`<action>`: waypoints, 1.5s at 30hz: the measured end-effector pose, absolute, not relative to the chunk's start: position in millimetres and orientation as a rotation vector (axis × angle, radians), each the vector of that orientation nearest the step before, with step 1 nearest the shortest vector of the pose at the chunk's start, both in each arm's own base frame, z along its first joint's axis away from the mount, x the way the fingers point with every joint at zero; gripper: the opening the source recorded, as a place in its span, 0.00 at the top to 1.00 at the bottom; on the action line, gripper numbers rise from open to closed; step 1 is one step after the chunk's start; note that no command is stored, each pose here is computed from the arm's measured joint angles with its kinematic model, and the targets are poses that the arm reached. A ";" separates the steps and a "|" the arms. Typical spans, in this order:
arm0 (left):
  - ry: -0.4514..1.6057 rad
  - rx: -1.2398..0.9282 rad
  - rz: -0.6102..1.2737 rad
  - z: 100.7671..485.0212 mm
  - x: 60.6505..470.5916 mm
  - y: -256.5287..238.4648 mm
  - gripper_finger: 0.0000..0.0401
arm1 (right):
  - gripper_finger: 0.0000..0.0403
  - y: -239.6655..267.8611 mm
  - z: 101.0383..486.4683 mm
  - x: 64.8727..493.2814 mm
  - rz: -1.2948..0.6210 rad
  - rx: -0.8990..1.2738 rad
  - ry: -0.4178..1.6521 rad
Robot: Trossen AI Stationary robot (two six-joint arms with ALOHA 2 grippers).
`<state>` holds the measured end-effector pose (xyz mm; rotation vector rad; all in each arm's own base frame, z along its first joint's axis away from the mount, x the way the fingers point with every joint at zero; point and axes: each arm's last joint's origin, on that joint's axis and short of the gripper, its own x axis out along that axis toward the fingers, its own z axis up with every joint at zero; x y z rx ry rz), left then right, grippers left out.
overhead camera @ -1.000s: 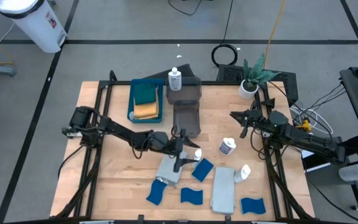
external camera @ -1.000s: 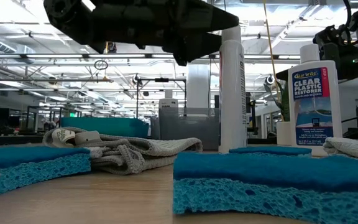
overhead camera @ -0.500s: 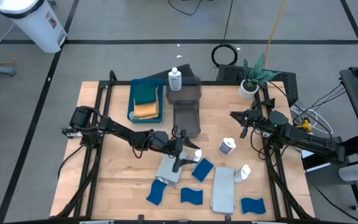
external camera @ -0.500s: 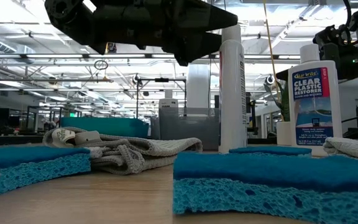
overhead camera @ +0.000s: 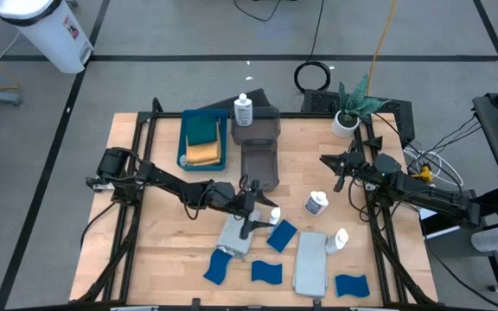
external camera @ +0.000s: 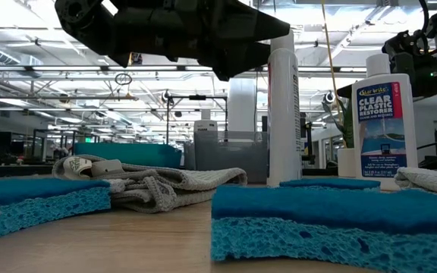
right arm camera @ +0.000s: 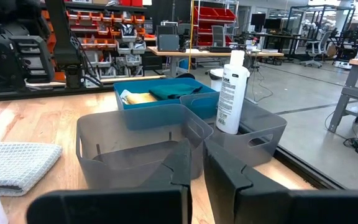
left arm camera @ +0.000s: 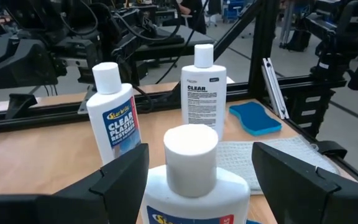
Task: Pick & Place Kitchen Items
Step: Put the white plastic restorer bottle into the top black bin
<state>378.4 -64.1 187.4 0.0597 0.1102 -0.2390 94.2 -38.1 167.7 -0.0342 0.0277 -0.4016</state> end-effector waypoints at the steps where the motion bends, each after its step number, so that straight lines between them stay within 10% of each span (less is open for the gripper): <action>1: 0.110 0.065 -0.239 187.4 378.5 -64.1 0.28 | 0.95 -38.1 167.8 94.2 -0.402 -0.034 0.028; 45: 0.128 0.036 -0.229 180.2 399.2 -60.8 0.28 | 0.95 -38.2 167.6 94.2 -0.402 -0.034 0.029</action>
